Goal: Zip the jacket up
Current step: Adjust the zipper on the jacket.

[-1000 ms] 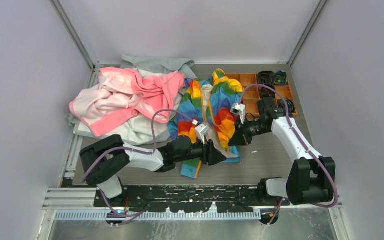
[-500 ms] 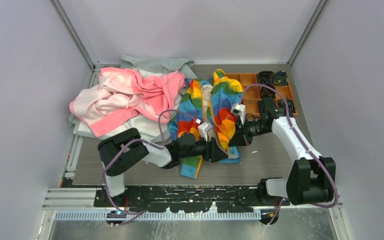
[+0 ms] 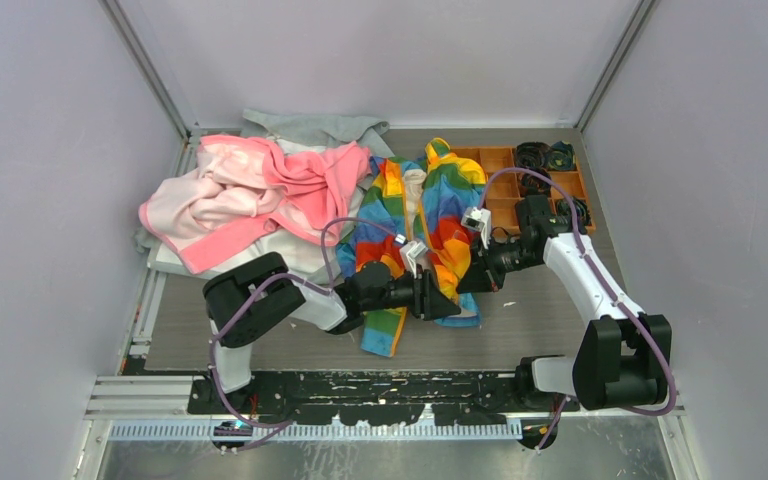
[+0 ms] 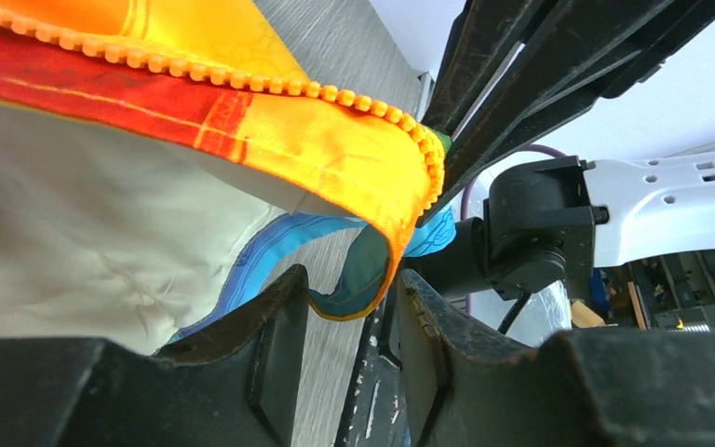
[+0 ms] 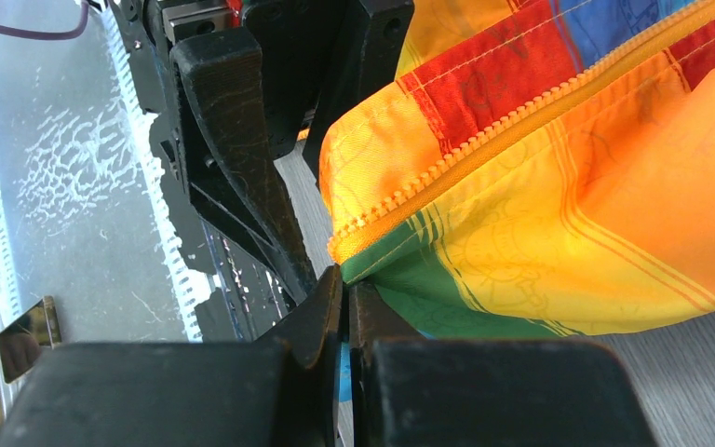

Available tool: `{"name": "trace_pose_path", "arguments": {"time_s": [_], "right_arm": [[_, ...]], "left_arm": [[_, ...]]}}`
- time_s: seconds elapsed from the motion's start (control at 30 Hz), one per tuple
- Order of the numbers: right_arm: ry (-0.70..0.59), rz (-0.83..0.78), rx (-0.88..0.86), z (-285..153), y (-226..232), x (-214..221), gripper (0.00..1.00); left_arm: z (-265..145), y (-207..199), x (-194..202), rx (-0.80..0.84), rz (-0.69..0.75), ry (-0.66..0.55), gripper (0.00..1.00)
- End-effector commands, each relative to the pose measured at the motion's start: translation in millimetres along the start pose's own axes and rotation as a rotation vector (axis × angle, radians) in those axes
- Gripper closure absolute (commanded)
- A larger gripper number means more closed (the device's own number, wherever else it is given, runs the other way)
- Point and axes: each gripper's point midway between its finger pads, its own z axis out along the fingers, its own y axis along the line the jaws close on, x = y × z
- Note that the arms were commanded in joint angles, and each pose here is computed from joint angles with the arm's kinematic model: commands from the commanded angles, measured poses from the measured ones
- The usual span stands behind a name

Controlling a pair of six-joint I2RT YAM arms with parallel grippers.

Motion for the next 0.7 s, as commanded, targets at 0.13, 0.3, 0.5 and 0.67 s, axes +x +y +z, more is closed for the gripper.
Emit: {"name": "trace_pose_path", "arguments": {"time_s": [0.13, 0.3, 0.5, 0.67], "right_arm": [[-0.037, -0.048, -0.004, -4.6, 2.9, -16.9, 0.97], [-0.032, -0.042, -0.002, -3.7, 1.5, -15.7, 0.97], [-0.031, -0.039, -0.001, -3.5, 0.7, -15.6, 0.97], [-0.031, -0.041, -0.001, -3.5, 0.9, -15.7, 0.97]], "left_arm": [[0.2, -23.0, -16.4, 0.100, -0.045, -0.036, 0.65], [-2.5, -23.3, -14.3, 0.096, -0.100, -0.028, 0.66], [-6.3, -19.8, -8.2, 0.066, -0.156, 0.008, 0.60], [-12.3, -11.7, -0.5, 0.011, -0.174, 0.035, 0.55]]}}
